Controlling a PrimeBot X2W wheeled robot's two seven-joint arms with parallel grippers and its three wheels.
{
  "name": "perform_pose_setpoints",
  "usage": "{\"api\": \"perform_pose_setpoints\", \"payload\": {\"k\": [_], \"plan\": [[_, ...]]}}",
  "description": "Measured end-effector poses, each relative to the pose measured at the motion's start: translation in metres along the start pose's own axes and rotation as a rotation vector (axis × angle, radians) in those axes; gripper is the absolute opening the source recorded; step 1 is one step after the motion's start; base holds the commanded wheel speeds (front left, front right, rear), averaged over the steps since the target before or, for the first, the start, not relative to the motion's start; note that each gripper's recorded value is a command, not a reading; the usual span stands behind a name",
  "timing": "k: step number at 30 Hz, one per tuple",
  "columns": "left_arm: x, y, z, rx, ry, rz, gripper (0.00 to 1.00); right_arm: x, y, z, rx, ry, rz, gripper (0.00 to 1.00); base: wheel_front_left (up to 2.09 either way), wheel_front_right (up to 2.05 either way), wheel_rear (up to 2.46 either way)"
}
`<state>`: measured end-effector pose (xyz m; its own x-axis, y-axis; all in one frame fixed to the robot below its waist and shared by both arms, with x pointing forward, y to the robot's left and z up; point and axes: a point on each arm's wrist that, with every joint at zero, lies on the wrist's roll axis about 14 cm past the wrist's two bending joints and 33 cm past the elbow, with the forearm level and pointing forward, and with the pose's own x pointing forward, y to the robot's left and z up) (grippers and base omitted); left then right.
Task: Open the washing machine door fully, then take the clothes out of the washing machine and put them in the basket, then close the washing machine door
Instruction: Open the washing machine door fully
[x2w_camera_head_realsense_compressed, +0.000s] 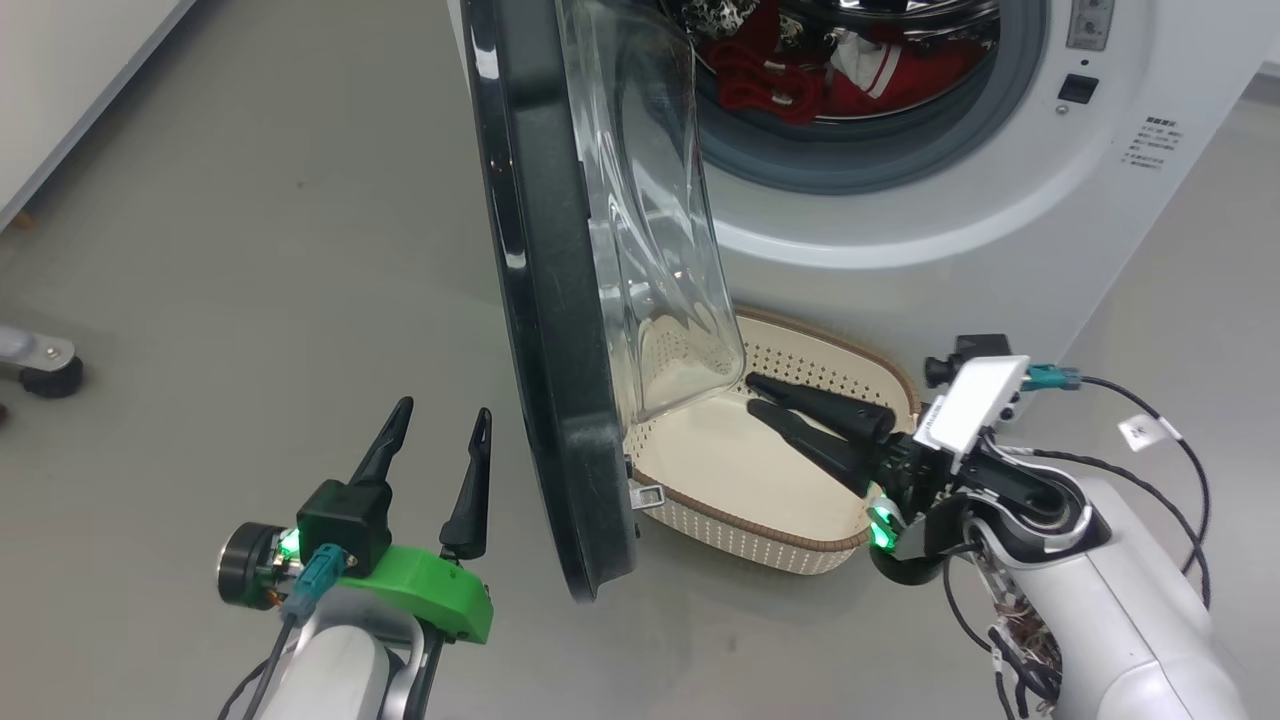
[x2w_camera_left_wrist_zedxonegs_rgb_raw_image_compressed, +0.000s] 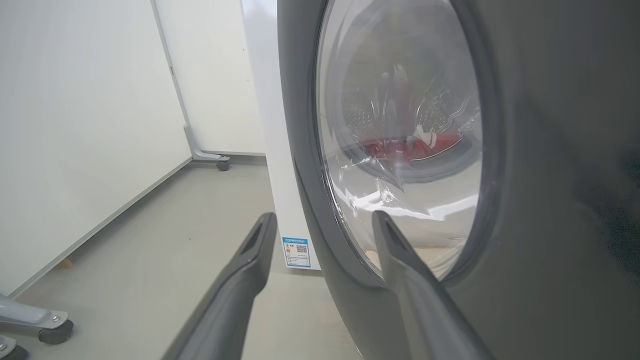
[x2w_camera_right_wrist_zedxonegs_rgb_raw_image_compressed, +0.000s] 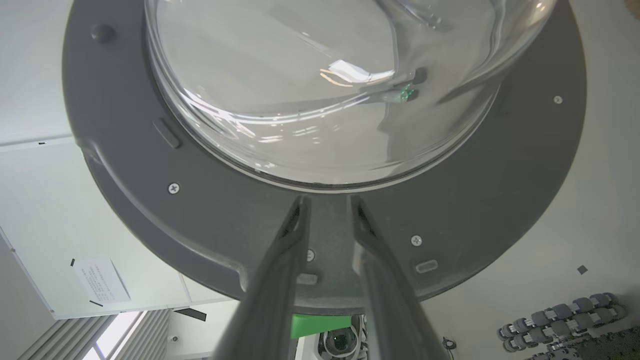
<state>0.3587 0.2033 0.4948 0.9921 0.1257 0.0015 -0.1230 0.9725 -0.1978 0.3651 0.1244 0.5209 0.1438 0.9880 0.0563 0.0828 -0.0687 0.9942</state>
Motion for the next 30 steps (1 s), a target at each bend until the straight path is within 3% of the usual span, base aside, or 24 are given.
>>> {"api": "perform_pose_setpoints", "payload": {"k": [8,17,24,30], "plan": [[-0.001,-0.005,-0.004,0.002,0.007,-0.012,1.00,-0.048,-0.013,0.043,-0.027,-0.288,-0.043,1.00,0.00,0.00,0.00],[-0.003,-0.008,-0.005,-0.003,0.008,-0.020,1.00,-0.097,0.004,0.078,-0.178,-0.569,-0.059,1.00,0.00,0.00,0.00],[-0.003,-0.008,-0.006,-0.005,0.011,-0.021,1.00,-0.139,-0.006,0.094,-0.423,-0.733,-0.234,1.00,0.00,0.00,0.00],[-0.002,-0.007,-0.005,-0.006,0.008,-0.020,1.00,-0.191,-0.012,0.110,-0.727,-0.909,-0.427,1.00,0.00,0.00,0.00]]}}
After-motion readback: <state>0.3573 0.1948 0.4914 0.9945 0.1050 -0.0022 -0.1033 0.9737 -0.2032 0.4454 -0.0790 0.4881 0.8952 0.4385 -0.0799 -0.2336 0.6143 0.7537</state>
